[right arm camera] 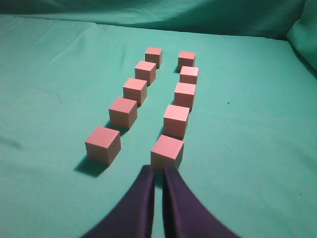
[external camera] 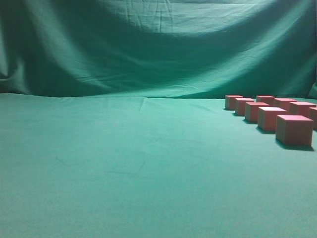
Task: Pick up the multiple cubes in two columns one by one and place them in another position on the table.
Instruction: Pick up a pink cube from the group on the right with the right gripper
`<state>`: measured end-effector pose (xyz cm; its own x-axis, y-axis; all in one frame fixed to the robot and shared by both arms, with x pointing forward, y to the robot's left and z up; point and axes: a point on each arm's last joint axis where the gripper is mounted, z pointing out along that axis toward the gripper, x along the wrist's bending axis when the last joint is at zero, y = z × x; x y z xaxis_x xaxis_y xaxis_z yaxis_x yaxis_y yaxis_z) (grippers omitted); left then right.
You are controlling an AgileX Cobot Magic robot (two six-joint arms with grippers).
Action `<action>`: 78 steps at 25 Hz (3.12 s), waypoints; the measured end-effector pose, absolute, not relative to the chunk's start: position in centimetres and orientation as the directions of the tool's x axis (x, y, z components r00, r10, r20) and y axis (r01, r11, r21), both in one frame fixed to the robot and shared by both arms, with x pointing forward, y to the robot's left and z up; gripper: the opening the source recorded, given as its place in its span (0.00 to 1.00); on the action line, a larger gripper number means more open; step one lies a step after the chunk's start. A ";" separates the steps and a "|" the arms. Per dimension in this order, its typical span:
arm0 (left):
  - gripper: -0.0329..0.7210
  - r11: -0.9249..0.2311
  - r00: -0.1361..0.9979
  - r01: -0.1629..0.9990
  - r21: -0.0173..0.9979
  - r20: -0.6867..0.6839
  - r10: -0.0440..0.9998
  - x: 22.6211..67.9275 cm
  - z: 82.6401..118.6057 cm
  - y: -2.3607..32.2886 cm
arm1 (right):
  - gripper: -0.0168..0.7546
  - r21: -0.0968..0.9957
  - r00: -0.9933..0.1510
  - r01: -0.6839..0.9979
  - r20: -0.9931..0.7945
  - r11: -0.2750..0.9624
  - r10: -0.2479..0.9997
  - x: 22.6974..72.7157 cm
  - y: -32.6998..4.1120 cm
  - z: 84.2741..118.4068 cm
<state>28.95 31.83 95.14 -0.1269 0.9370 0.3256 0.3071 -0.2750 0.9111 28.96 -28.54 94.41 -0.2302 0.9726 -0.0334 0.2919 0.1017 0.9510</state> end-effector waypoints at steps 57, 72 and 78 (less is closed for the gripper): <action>0.04 -0.275 -0.127 0.307 0.911 0.326 0.937 28.9 95.1 31.8 | 0.02 0.519 -0.340 0.833 0.214 0.189 0.916 38.0 -24.8 107.7; 0.04 -0.275 -0.127 0.307 0.911 0.326 0.937 28.9 95.1 31.8 | 0.02 0.287 -0.265 0.931 0.111 0.225 0.958 45.3 -20.4 100.2; 0.04 -0.275 -0.127 0.307 0.911 0.326 0.937 28.9 95.1 31.8 | 0.02 0.280 -0.272 0.929 0.071 0.242 0.960 48.4 -19.4 98.9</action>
